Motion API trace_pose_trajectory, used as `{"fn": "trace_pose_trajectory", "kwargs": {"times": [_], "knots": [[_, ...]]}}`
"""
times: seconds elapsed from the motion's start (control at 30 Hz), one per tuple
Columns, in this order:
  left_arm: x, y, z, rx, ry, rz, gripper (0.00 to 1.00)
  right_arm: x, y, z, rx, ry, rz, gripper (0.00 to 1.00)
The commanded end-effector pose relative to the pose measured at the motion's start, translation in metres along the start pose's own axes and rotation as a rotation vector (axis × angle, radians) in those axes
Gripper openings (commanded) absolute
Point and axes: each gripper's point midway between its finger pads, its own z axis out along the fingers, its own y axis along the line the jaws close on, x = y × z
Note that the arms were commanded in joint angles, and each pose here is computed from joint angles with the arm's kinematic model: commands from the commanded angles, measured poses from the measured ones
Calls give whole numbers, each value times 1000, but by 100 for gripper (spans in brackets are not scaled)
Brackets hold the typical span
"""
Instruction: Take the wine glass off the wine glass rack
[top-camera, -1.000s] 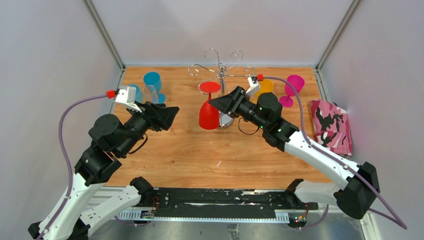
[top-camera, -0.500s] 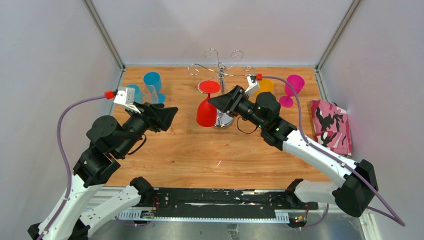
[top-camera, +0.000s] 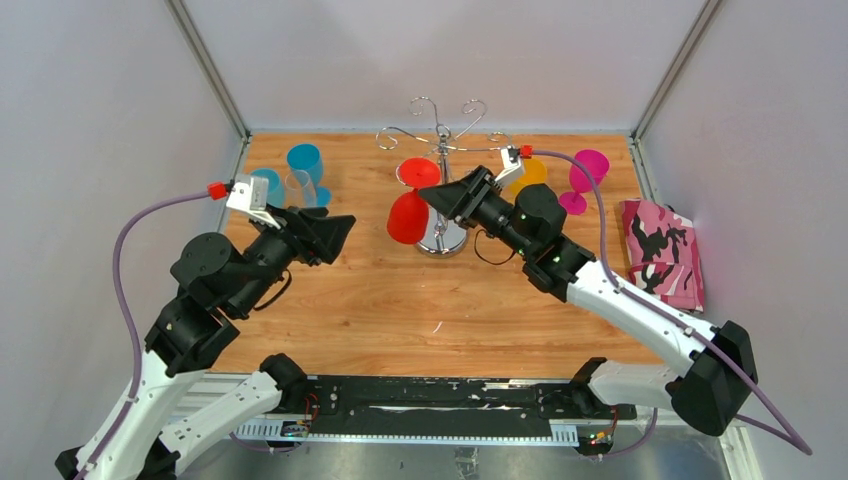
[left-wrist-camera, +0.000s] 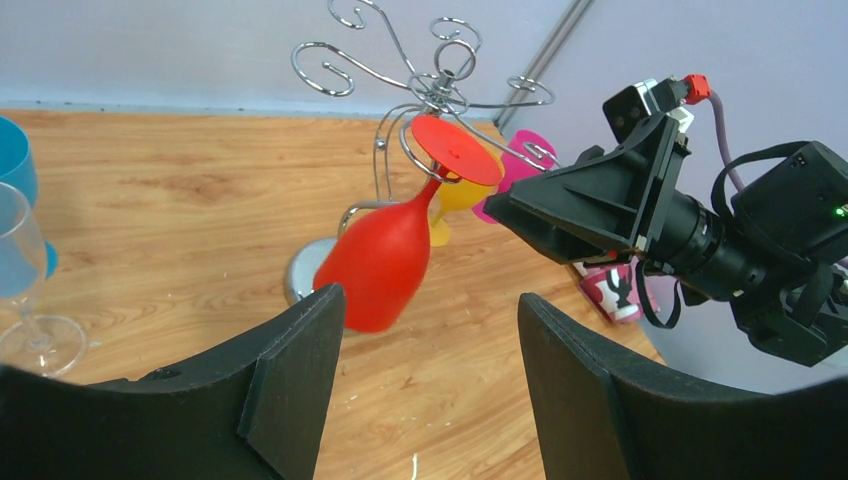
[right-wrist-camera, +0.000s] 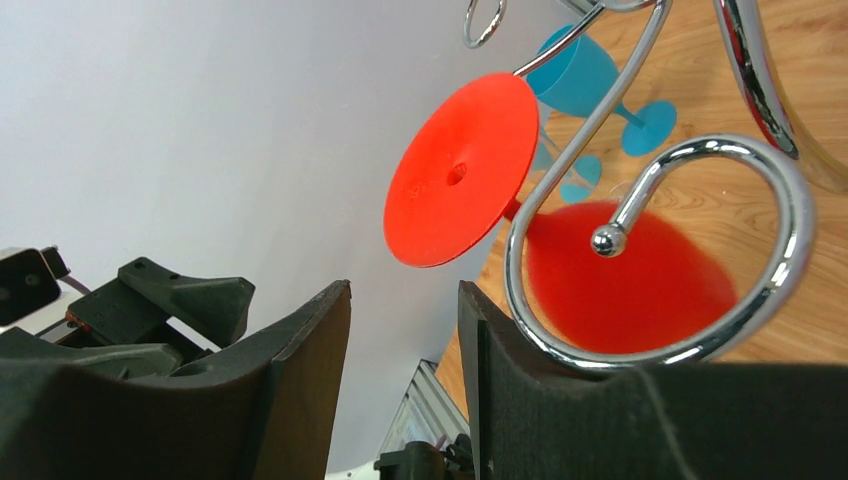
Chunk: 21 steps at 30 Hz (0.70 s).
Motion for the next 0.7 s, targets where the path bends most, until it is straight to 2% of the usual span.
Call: {"fn": "trace_pose_trajectory", "kwargs": {"times": [0.0, 0.2, 0.3, 0.37, 0.67], "knots": [[1, -3, -3, 24, -3, 7, 69, -16, 14, -1, -23, -85, 18, 48], [2, -2, -3, 21, 1, 8, 69, -14, 2, 16, 20, -81, 48, 45], [3, -1, -3, 18, -1, 9, 69, -14, -3, 21, 15, -105, 74, 33], [3, -1, -3, 19, 3, 12, 70, -13, -5, 24, 15, -109, 91, 31], [3, -1, -5, 17, 0, 11, 70, -23, -3, 10, 20, -221, 136, 27]]}}
